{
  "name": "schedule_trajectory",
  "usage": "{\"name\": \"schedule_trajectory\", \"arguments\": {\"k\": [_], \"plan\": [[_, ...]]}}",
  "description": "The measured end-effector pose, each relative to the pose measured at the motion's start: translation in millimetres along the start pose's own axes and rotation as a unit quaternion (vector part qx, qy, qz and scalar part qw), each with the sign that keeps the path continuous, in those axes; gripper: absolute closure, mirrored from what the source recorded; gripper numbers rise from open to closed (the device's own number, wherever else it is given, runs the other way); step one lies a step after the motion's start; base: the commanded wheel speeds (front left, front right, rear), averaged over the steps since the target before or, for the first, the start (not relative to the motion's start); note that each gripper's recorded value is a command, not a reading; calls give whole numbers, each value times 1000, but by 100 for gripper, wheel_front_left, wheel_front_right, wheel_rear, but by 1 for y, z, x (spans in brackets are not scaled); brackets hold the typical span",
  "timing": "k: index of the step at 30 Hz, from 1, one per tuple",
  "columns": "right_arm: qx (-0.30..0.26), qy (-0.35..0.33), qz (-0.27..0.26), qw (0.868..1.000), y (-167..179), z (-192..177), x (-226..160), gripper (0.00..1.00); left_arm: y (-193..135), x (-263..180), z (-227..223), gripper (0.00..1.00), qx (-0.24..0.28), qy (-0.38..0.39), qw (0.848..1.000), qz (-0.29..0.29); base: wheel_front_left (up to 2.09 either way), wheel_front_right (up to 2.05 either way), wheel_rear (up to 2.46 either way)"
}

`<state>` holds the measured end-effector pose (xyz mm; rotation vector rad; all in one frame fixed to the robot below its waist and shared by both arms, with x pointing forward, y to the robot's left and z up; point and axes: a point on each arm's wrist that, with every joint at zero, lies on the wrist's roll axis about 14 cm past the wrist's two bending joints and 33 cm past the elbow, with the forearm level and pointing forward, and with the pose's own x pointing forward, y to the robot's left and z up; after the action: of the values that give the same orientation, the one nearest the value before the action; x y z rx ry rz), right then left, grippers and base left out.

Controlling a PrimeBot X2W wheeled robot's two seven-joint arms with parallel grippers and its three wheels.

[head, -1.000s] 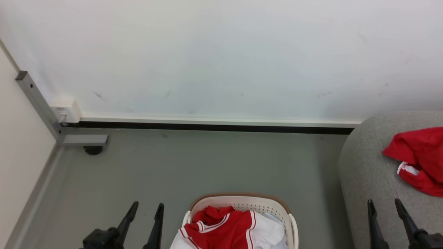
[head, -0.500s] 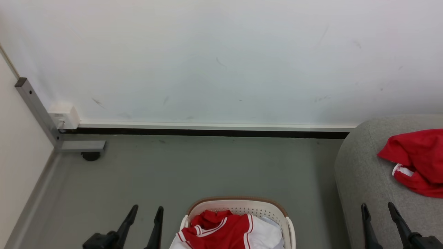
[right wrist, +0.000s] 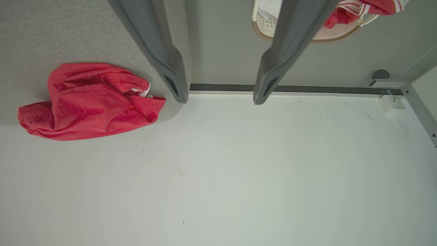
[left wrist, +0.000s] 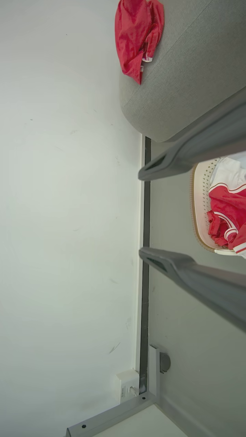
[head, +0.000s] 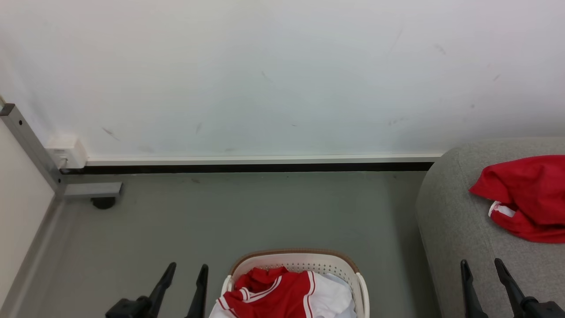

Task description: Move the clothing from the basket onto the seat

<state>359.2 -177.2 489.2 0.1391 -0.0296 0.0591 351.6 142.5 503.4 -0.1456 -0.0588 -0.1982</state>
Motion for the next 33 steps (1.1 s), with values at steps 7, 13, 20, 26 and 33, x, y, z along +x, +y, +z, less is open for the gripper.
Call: {"name": "schedule_trajectory", "arguments": {"k": [7,13,20,26,33], "plan": [[5,1,-6,1000,-3,-1,-2,0,-4,3,-4,0,-1,6,1000,-8,0,0,0],[9,3,-12,1000,-7,-2,-1,0,-13,10,-18,0,3,28,999,-29,0,0,0],[15,2,-26,1000,-16,-2,7,0,-37,36,-38,0,16,68,994,-86,0,0,0],[24,1,-40,999,-27,-4,26,0,-59,75,-64,0,41,122,981,-147,0,0,0],[40,3,-56,998,-40,-15,56,0,-75,113,-133,0,51,242,949,-195,0,0,0]]}}
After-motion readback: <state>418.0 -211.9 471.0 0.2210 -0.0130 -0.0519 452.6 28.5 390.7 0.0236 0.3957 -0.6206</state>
